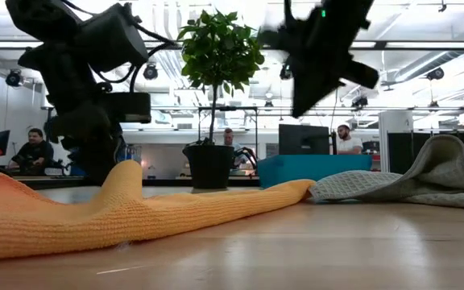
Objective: Fold microfiber towels
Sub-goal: Fold the orange microfiber towel
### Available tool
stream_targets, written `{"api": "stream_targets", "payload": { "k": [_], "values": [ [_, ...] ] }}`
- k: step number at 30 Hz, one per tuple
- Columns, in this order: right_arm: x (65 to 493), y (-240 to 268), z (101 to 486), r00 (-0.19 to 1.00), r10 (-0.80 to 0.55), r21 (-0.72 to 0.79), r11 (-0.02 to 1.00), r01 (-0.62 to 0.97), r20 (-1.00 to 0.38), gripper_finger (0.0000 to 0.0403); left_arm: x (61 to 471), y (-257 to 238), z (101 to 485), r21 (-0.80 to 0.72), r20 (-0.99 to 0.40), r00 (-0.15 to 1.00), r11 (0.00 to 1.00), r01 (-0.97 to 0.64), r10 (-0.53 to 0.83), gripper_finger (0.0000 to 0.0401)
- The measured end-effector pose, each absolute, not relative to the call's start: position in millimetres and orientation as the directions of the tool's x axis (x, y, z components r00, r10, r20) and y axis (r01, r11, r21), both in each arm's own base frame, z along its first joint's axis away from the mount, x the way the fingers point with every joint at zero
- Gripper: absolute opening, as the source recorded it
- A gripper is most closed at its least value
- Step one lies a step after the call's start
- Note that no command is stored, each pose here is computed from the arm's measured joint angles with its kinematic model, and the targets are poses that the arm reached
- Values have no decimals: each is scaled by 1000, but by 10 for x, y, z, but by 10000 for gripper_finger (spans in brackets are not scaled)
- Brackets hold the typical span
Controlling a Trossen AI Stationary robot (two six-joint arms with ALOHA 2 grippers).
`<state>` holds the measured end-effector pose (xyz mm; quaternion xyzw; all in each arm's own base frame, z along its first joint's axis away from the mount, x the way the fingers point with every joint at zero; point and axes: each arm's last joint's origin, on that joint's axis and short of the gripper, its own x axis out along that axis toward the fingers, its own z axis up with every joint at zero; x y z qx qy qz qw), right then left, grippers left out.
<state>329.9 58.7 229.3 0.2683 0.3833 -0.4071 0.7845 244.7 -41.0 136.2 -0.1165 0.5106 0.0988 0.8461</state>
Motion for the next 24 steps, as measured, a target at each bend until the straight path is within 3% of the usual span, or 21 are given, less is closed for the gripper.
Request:
{"api": "stream_targets", "payload": {
  "k": [4,11,16,19,24],
  "values": [
    [3339,814,2301,466,-353,197,585,787,-811,9,2526,-513,1450,-147,-864,503,961,-233,-10,0],
    [3183,1252,2342,522,-293,206,683,700,-801,9,2960,-525,1778,-184,-693,718,980,-79,-72,0],
    [3049,1543,2341,548,-254,213,731,648,-797,9,3355,-286,1677,-192,-713,698,976,-105,-66,0],
    [2965,1679,2340,562,-255,233,720,654,-787,9,3615,-206,1498,-213,-745,659,973,-86,-105,0],
    [2806,1873,2327,557,-237,258,699,667,-796,9,3901,-109,1273,-185,-826,560,967,-178,-55,0]
  ]
}}
